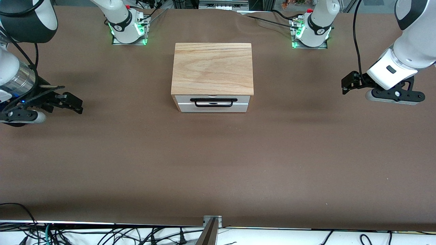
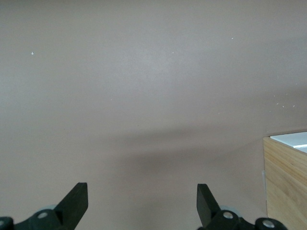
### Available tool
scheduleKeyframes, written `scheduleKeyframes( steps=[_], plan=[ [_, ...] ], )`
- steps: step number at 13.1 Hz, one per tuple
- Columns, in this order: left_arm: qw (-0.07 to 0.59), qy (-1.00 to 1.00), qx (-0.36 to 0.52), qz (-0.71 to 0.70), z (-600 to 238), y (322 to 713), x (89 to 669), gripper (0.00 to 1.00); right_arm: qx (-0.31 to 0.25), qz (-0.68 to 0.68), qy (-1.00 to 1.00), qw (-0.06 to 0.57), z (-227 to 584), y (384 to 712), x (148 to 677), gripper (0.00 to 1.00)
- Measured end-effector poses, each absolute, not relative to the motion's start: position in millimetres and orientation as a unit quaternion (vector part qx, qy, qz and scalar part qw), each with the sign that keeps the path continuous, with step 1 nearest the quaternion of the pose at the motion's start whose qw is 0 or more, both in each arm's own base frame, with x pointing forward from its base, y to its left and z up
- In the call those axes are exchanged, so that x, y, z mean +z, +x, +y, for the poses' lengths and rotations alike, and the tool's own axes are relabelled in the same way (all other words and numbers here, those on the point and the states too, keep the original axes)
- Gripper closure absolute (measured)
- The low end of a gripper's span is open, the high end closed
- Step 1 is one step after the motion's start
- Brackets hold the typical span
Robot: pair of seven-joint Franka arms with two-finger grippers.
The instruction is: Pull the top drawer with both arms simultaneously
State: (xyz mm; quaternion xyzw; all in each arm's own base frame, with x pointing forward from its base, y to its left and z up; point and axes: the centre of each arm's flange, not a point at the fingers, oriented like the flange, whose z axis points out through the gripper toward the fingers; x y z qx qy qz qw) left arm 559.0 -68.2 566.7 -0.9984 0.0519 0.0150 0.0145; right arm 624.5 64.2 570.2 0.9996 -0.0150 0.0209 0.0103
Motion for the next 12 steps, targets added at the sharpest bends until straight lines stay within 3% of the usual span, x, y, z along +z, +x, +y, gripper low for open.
scheduleKeyframes(
  steps=[12],
  plan=[
    [0.015, -0.998, 0.025, 0.057, -73.3, 559.6, 560.4, 0.00, 0.020, -0.016, 1.000, 0.012, 62.2, 626.0, 568.4, 0.00]
  ],
)
